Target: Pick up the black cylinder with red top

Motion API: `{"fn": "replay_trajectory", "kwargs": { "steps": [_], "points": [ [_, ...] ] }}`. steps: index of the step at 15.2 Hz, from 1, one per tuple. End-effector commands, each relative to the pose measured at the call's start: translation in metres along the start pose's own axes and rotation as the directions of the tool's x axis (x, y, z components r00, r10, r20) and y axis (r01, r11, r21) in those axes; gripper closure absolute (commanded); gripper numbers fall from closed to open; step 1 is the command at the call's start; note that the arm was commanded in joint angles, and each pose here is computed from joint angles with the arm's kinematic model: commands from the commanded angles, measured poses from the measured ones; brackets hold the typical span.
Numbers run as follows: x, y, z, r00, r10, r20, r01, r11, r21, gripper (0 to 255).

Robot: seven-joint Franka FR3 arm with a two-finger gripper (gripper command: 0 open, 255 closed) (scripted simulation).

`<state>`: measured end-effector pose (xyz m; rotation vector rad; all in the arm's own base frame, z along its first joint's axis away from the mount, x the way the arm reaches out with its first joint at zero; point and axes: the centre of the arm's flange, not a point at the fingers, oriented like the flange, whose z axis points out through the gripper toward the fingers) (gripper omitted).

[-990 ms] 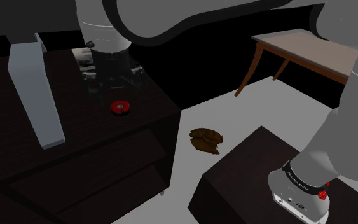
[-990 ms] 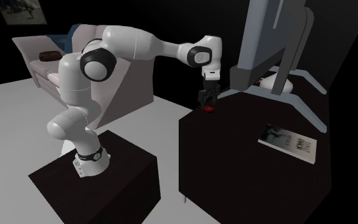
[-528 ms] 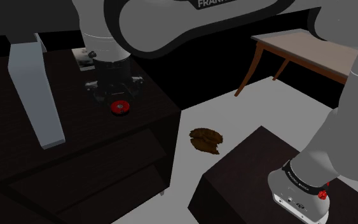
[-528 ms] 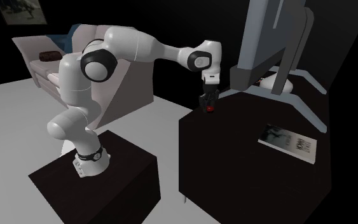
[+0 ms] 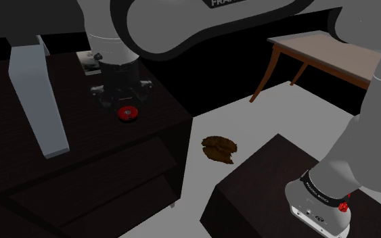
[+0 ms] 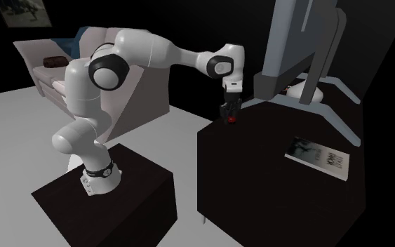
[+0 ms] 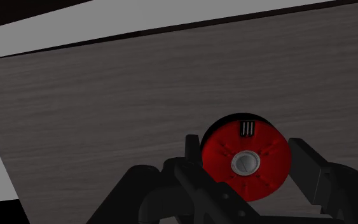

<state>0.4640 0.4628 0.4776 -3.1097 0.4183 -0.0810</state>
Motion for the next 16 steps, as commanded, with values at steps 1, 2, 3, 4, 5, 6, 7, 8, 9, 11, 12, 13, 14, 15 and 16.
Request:
{"fn": "replay_trajectory", "kwargs": {
  "steps": [1,2,3,4,5,6,7,8,9,11,12,13,14,15,16],
  "points": [
    [0.0,0.0,-0.008,1.0,0.0,0.0,0.0,1.0,0.0,255],
    [0.001,0.0,-0.013,1.0,0.0,0.0,0.0,1.0,0.0,255],
    [0.001,0.0,-0.018,1.0,0.0,0.0,0.0,1.0,0.0,255],
    [0.001,0.0,-0.024,1.0,0.0,0.0,0.0,1.0,0.0,255],
    [0.001,-0.001,-0.029,1.0,0.0,0.0,0.0,1.0,0.0,255],
    [0.002,-0.001,-0.034,1.0,0.0,0.0,0.0,1.0,0.0,255],
    [0.002,-0.001,-0.04,1.0,0.0,0.0,0.0,1.0,0.0,255],
    [0.002,-0.001,-0.045,1.0,0.0,0.0,0.0,1.0,0.0,255],
    [0.002,-0.001,-0.05,1.0,0.0,0.0,0.0,1.0,0.0,255],
    [0.003,-0.001,-0.061,1.0,0.0,0.0,0.0,1.0,0.0,255],
    [0.003,-0.001,-0.066,1.0,0.0,0.0,0.0,1.0,0.0,255],
    [0.003,-0.001,-0.071,1.0,0.0,0.0,0.0,1.0,0.0,255],
    [0.004,-0.001,-0.076,1.0,0.0,0.0,0.0,1.0,0.0,255],
    [0.004,-0.001,-0.077,1.0,0.0,0.0,0.0,1.0,0.0,255],
    [0.004,-0.001,-0.077,1.0,0.0,0.0,0.0,1.0,0.0,255]
  ]
}}
